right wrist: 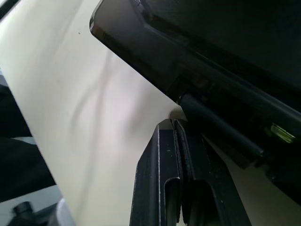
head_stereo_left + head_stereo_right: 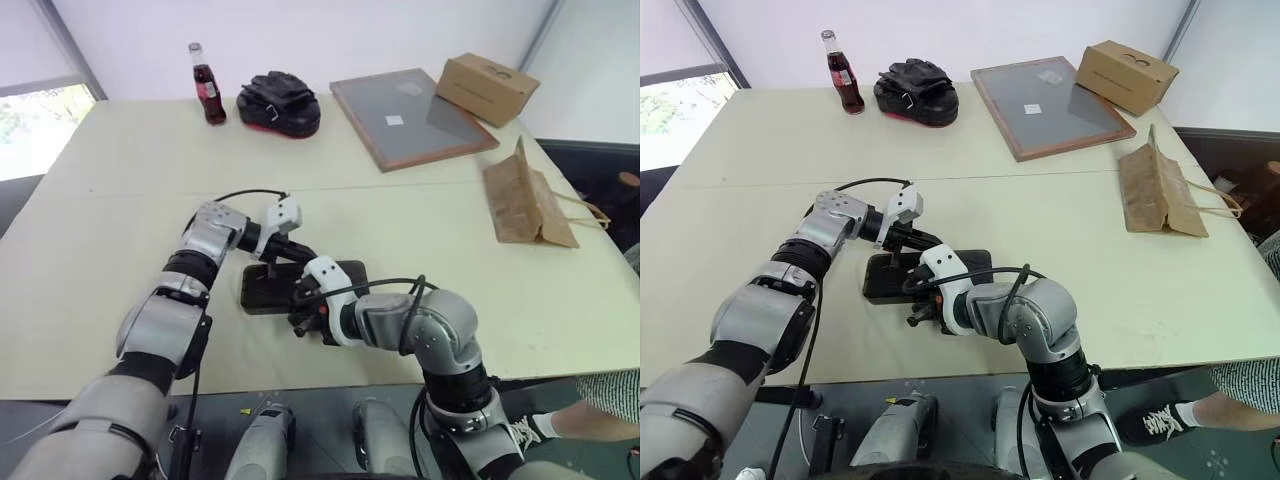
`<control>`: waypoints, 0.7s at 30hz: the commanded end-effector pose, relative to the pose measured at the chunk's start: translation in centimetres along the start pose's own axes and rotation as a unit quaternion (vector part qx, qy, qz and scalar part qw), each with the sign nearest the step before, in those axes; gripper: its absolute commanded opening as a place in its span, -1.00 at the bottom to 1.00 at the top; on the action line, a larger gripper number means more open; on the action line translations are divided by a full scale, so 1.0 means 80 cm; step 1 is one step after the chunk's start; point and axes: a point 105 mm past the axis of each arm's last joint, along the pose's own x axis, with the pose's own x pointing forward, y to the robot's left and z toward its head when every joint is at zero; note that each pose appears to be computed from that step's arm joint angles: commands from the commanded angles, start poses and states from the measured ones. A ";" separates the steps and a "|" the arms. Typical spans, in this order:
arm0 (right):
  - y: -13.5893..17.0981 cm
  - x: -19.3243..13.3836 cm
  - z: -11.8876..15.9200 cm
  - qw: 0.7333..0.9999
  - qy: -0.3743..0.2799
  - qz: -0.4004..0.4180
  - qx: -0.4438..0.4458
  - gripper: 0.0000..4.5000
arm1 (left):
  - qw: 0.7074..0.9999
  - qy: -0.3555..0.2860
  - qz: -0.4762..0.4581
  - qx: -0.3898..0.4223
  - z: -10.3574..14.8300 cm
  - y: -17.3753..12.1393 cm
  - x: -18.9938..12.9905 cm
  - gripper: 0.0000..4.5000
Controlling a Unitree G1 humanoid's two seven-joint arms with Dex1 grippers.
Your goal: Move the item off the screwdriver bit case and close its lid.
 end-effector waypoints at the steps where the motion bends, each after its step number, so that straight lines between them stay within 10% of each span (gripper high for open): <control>1: -0.029 -0.013 0.014 0.996 -0.026 -0.076 -0.034 -0.97 | 1.000 0.018 -0.016 0.009 -0.016 -0.010 0.003 -1.00; 21: -0.059 -0.039 0.067 0.954 -0.062 -0.160 -0.245 -0.97 | 0.999 0.031 -0.016 0.030 -0.031 -0.022 0.023 -1.00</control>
